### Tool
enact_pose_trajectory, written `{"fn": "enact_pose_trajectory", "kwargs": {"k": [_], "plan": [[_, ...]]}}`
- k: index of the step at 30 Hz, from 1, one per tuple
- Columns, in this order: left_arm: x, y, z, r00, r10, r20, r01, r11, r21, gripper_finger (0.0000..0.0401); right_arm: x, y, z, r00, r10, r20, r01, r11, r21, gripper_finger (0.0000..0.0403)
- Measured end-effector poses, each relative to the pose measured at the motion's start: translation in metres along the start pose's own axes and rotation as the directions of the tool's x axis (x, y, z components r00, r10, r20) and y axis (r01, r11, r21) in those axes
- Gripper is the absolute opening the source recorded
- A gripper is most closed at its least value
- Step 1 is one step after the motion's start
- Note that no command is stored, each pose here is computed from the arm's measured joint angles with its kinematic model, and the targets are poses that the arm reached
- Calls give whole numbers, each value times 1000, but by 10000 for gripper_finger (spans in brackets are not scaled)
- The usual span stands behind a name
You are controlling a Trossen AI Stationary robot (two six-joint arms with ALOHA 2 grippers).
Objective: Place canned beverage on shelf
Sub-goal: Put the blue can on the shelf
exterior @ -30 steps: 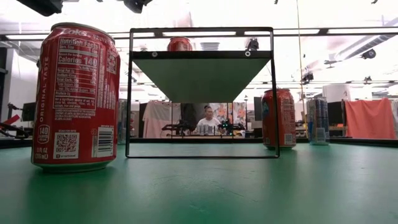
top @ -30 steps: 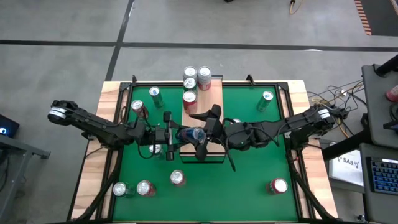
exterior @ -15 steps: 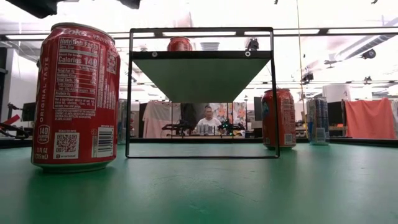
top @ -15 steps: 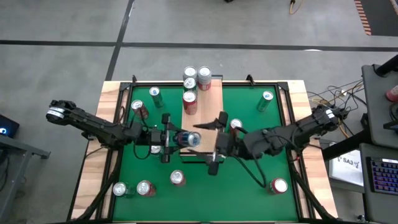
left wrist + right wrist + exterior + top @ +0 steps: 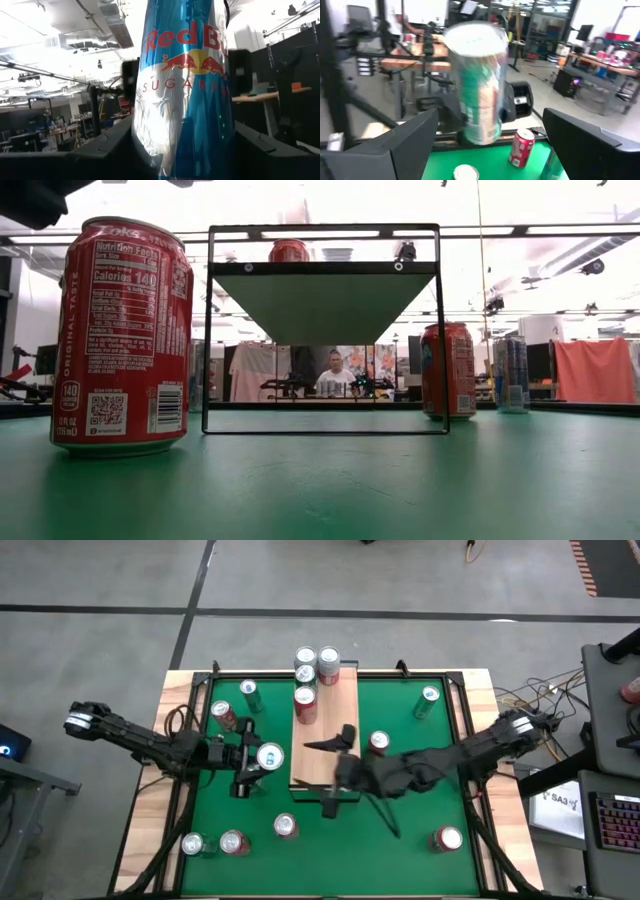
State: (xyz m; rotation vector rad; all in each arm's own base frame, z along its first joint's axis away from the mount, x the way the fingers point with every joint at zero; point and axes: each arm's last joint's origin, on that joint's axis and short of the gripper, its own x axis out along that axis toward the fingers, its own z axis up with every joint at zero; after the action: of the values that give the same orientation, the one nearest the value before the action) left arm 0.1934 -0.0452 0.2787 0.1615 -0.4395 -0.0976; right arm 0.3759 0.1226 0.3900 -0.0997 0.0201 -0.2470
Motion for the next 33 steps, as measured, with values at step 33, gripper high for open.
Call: {"fn": "enact_pose_trajectory", "kwargs": {"k": [33], "plan": [[4, -2, -8, 999, -1, -46, -1, 999, -39, 250, 57, -16, -30, 976, 42, 213, -50, 998, 29, 198]]}}
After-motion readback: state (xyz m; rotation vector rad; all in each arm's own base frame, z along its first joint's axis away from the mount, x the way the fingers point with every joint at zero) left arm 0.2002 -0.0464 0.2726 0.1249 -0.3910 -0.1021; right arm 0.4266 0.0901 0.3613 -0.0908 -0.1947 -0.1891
